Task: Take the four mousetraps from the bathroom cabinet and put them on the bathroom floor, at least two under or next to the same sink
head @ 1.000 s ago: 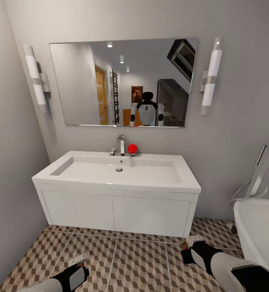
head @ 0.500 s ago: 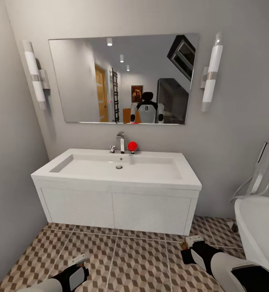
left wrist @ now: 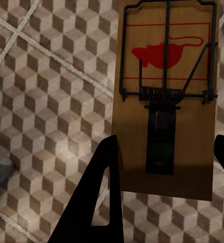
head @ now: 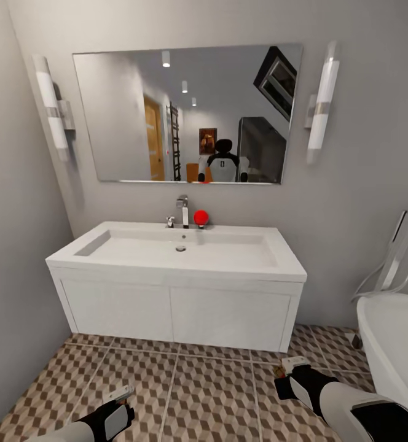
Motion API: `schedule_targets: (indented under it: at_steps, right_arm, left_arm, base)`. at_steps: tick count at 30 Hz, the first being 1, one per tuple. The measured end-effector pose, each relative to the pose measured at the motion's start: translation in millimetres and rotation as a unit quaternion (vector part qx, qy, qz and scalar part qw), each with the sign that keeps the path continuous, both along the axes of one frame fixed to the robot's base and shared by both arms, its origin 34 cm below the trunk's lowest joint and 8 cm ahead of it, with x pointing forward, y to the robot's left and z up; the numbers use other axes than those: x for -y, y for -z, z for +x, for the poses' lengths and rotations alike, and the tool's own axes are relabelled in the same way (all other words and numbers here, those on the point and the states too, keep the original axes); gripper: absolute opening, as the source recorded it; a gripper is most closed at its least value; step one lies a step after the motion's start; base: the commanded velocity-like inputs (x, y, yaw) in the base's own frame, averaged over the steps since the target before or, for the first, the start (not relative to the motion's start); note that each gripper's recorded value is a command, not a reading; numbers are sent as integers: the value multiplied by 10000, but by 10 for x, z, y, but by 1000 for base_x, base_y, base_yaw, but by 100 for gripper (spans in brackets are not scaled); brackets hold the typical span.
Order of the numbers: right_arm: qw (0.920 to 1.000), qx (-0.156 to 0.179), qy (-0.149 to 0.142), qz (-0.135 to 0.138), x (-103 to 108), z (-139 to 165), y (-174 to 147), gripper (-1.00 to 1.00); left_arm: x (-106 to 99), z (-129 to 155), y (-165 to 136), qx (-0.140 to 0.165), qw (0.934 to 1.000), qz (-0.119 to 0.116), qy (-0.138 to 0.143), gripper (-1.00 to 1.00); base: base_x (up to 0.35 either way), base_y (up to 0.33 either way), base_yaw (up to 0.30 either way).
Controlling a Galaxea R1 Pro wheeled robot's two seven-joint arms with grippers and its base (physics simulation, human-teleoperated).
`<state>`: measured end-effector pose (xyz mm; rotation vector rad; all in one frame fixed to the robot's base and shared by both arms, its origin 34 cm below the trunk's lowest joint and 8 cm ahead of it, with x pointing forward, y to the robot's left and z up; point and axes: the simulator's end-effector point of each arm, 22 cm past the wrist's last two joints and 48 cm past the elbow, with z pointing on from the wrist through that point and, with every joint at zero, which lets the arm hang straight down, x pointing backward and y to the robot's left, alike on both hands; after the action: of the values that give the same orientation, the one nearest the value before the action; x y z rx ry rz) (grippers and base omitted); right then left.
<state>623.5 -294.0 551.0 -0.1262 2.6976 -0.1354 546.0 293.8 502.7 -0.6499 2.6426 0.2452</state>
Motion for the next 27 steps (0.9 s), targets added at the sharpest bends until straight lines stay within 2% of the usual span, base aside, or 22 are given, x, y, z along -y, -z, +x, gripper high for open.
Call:
schedule_targets:
  at_steps: [11, 27]
  right_arm:
    - [9999, 9, 48, -100, 114, -23, 199, -100]
    - [9999, 10, 67, -100, 135, -67, 511, -100]
  left_arm:
    - [-6, -21, 207, 2, 10000, 12, 12, -100]
    - [-13, -63, 519, 4, 10000, 17, 11, -100]
  base:
    - [0, 0, -9]
    - [0, 0, -203]
